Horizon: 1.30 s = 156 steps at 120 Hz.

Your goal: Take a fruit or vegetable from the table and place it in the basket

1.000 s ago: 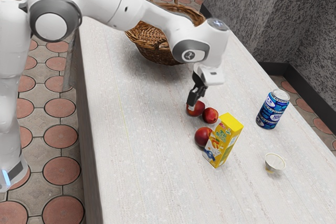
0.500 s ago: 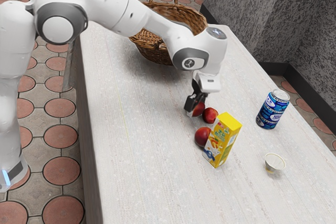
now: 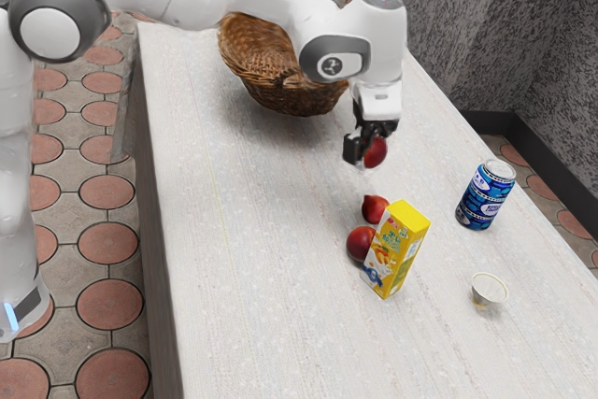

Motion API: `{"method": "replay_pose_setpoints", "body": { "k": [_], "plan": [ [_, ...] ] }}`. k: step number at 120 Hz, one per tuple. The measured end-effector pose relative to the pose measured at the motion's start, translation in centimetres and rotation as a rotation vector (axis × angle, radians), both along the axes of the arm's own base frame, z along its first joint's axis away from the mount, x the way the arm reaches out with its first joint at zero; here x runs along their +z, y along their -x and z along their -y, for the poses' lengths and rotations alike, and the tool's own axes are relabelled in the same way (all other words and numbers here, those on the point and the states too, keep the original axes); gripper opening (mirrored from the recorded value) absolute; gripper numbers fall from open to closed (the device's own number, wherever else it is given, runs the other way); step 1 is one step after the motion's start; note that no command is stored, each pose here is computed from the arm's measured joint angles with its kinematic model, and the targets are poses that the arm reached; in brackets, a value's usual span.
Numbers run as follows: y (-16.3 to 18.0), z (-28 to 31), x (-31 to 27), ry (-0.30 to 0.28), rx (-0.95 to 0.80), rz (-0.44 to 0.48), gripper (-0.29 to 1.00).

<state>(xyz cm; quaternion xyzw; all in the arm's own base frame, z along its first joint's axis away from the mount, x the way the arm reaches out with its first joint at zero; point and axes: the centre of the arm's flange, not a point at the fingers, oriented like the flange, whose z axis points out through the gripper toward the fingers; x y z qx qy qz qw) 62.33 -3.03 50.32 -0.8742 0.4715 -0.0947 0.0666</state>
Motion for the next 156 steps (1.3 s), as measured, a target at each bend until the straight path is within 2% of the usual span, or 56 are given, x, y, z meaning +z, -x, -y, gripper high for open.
{"method": "replay_pose_setpoints", "body": {
  "k": [24, 33, 48, 57, 71, 94, 113, 131, 141, 156],
  "plan": [
    [4.6, -1.1, 16.1, -0.017, 0.011, 0.223, 0.40],
    [5.7, -5.4, 19.6, -0.020, 0.081, 0.255, 0.39],
    [8.8, -20.6, 20.2, -0.044, 0.347, 0.223, 0.38],
    [10.9, -27.2, 19.5, -0.053, 0.467, 0.192, 0.38],
    [12.6, -33.1, 17.8, -0.064, 0.576, 0.143, 0.37],
    [16.0, -39.3, 16.6, -0.071, 0.698, 0.109, 0.37],
    [17.6, -41.6, 16.2, -0.075, 0.743, 0.099, 0.37],
    [15.8, -39.5, 16.1, -0.074, 0.693, 0.098, 0.38],
    [13.6, -36.5, 16.1, -0.070, 0.631, 0.097, 0.53],
    [10.4, -31.1, 16.0, -0.063, 0.524, 0.093, 0.63]
  ]
}}
